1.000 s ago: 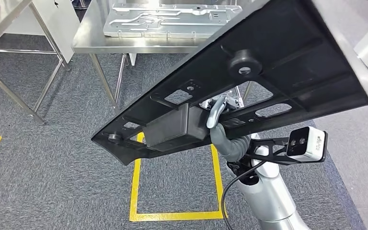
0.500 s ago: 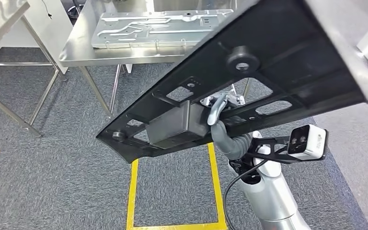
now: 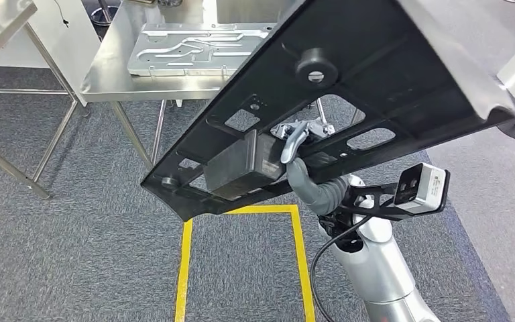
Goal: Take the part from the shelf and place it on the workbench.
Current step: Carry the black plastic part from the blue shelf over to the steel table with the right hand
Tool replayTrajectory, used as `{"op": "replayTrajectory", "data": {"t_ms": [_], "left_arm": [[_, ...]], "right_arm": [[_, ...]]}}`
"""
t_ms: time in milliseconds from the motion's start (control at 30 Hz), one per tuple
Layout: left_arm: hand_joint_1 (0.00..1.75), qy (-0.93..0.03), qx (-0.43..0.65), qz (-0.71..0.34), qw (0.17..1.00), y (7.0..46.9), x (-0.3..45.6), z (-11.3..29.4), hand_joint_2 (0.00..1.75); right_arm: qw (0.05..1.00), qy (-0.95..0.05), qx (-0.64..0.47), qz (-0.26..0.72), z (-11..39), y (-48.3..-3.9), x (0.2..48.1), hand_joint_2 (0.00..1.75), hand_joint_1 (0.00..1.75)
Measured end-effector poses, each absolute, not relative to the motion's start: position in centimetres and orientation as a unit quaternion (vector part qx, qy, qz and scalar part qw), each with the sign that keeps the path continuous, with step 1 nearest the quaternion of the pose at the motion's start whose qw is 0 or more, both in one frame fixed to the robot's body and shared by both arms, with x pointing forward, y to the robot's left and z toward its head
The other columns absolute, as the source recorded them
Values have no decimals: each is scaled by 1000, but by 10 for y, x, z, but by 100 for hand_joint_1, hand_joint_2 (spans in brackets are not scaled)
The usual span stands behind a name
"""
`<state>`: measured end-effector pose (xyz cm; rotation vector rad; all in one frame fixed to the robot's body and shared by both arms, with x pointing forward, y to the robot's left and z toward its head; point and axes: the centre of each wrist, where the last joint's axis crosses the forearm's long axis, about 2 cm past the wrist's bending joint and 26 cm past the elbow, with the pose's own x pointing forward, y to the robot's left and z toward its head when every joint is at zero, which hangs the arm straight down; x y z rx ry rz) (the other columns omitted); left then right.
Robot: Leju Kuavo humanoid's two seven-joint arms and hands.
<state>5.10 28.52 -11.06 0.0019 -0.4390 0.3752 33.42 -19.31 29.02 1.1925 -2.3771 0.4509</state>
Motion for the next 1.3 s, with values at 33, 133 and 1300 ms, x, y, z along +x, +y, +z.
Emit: {"op": "replayTrajectory", "data": {"t_ms": [33,133,1300], "left_arm": [[0,-216,0,186,959,285,50,-111,175],[0,-215,-1,187,959,283,50,-111,175],[0,-215,-4,187,958,281,51,-111,175]], "right_arm": [[222,-859,431,164,290,-194,334,175,175],[222,-859,430,166,291,-195,335,175,175],[252,-878,369,170,278,-224,345,175,175]]}}
